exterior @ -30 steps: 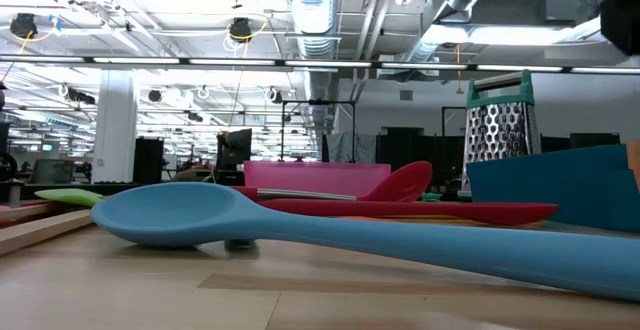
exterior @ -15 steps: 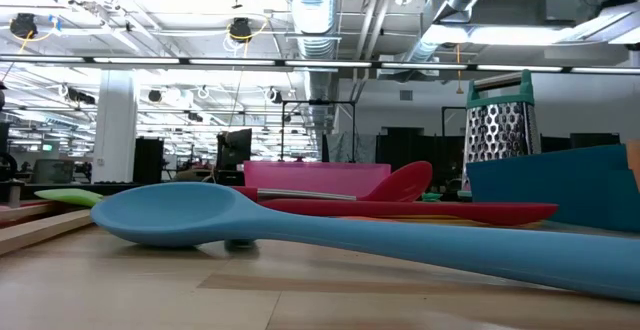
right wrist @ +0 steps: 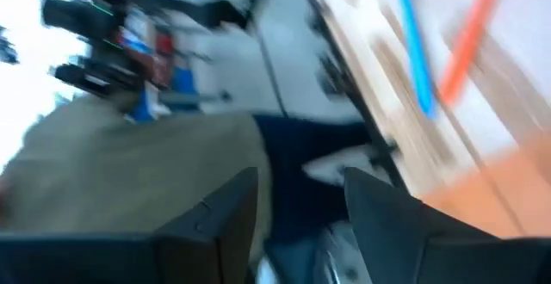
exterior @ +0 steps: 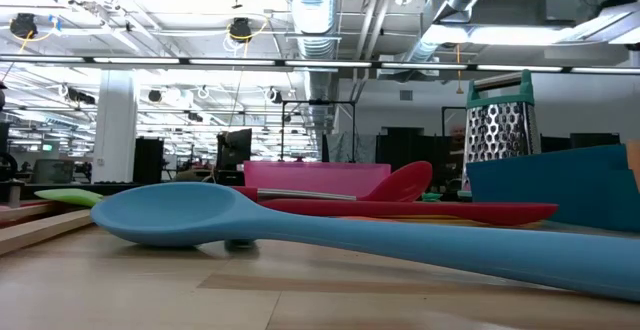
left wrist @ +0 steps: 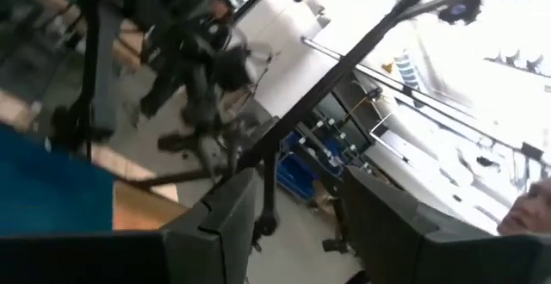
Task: Pick & Place Kitchen Items
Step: Put the red serving spoon into the red bin
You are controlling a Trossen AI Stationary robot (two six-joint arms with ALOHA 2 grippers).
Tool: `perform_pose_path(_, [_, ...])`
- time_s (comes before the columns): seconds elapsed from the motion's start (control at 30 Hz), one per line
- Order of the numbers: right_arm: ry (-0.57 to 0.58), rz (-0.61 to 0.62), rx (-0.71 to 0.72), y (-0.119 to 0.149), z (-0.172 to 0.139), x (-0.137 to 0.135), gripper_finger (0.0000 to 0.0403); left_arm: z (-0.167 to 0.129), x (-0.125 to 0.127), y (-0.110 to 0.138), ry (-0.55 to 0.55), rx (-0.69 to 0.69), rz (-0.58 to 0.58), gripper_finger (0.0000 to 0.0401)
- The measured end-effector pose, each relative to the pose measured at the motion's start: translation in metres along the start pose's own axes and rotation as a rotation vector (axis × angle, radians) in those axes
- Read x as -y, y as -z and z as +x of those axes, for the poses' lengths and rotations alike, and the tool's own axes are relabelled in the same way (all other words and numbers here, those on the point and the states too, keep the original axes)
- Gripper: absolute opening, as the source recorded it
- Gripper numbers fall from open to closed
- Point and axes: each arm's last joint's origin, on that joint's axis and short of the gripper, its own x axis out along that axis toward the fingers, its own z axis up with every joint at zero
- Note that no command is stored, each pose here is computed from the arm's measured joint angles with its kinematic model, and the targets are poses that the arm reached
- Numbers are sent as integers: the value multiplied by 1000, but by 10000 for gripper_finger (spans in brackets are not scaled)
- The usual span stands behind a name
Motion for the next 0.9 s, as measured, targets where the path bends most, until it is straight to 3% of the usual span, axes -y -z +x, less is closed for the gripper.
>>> perform_pose_path(0.2, [-218,-209,232,-14,-22,-19,163,-1,-10,8,-90,-56,-157,139])
perform_pose_path(0.4, [-343,-438,447,-26,-43,-33,161,1,-10,20,-131,-136,-250,112])
perform_pose_path(0.67, [-266,-571,535,-35,-45,-30,161,10,-4,49,-197,-271,-341,59])
perform_pose_path(0.9, [-168,-573,529,-39,-42,-21,161,6,-5,78,-439,-357,-337,3])
